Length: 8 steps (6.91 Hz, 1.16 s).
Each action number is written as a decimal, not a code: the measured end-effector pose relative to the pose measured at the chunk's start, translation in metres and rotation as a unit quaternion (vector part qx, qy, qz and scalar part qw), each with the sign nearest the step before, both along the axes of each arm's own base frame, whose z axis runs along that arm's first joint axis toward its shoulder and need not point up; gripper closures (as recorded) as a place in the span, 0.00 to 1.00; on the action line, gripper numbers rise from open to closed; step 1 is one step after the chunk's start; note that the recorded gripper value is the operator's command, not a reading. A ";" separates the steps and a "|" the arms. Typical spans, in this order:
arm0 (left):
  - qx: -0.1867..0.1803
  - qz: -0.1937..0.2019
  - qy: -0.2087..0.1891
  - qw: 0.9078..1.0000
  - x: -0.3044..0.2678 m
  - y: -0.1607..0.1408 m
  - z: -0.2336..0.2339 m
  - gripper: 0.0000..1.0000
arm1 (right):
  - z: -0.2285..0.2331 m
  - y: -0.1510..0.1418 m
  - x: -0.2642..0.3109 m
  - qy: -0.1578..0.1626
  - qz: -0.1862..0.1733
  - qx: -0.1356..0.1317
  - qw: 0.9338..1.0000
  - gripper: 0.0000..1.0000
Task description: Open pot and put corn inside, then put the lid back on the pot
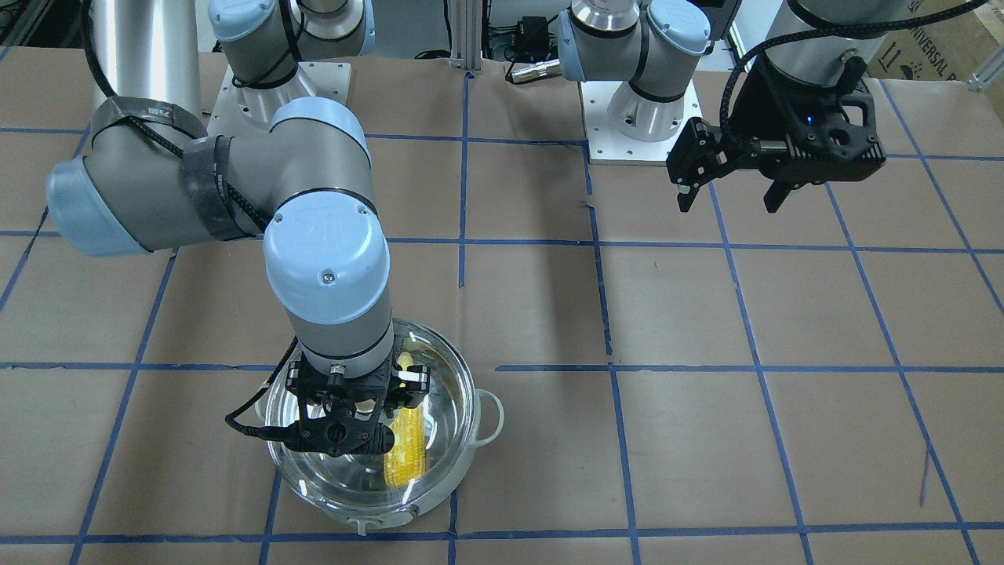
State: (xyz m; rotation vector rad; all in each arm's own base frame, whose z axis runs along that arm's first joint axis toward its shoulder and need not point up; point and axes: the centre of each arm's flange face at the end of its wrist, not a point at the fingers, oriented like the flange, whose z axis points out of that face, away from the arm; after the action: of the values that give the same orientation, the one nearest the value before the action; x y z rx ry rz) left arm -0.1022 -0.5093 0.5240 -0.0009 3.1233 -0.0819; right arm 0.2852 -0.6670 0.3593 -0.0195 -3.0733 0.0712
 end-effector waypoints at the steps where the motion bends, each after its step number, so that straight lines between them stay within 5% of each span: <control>1: 0.000 0.000 0.000 1.000 0.000 0.001 0.000 0.00 | 0.000 0.000 0.000 0.000 0.000 0.000 1.000 0.93; 8: 0.000 -0.002 0.000 1.000 -0.001 0.003 0.000 0.00 | 0.000 0.004 0.003 0.000 0.000 0.001 1.000 0.93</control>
State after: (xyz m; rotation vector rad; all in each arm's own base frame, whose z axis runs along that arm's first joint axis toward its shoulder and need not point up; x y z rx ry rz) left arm -0.1034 -0.5065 0.5238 0.0056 3.1231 -0.0813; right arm 0.2882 -0.6629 0.3596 -0.0201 -3.0724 0.0677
